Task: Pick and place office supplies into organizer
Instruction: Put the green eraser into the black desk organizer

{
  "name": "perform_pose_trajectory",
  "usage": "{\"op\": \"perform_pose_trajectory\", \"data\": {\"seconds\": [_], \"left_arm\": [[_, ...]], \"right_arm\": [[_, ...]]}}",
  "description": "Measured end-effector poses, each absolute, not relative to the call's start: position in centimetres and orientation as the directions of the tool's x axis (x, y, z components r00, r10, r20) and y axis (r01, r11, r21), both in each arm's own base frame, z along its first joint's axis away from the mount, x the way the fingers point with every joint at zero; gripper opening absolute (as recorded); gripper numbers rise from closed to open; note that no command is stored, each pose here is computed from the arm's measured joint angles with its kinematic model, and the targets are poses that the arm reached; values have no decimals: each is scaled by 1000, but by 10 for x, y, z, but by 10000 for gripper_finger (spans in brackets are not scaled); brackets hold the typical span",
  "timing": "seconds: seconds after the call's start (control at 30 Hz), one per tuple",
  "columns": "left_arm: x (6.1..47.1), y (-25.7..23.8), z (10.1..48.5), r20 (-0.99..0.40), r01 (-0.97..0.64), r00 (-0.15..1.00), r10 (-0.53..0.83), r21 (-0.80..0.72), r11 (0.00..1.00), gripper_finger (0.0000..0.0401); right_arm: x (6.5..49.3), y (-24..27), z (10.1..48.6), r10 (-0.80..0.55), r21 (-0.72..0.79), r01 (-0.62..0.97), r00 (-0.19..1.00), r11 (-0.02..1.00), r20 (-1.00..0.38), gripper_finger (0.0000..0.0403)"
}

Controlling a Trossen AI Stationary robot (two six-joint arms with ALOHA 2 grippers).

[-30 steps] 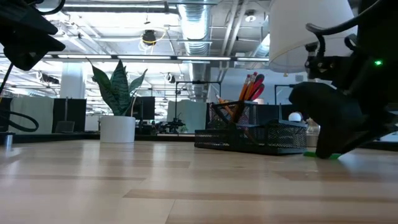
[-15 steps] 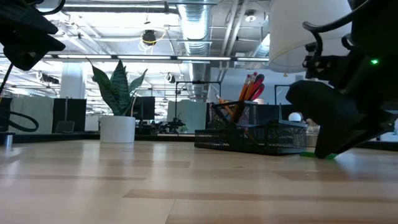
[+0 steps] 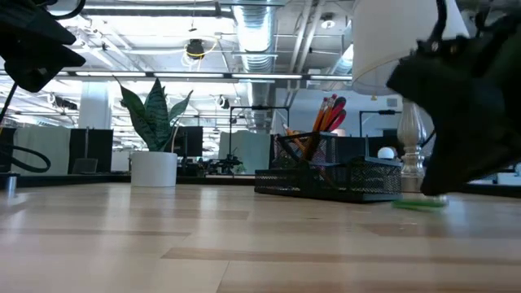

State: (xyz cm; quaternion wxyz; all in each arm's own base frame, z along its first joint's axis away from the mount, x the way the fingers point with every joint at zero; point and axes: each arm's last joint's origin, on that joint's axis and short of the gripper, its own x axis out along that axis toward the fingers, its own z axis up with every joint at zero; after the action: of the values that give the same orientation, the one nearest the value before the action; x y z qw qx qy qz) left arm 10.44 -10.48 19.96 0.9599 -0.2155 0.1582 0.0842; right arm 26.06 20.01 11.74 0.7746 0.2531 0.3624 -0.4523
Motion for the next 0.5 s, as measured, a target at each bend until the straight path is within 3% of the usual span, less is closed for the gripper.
{"op": "perform_pose_trajectory", "data": {"seconds": [0.23, 0.5], "left_arm": [[104, -105, 200, -340, -230, 936, 94, -387, 893, 137], [104, -105, 200, -340, -230, 936, 94, -387, 893, 137]], "right_arm": [[267, 210, 129, -528, 92, 851, 402, 518, -748, 2], [270, 210, 130, -504, -14, 776, 395, 631, -768, 41]]}}
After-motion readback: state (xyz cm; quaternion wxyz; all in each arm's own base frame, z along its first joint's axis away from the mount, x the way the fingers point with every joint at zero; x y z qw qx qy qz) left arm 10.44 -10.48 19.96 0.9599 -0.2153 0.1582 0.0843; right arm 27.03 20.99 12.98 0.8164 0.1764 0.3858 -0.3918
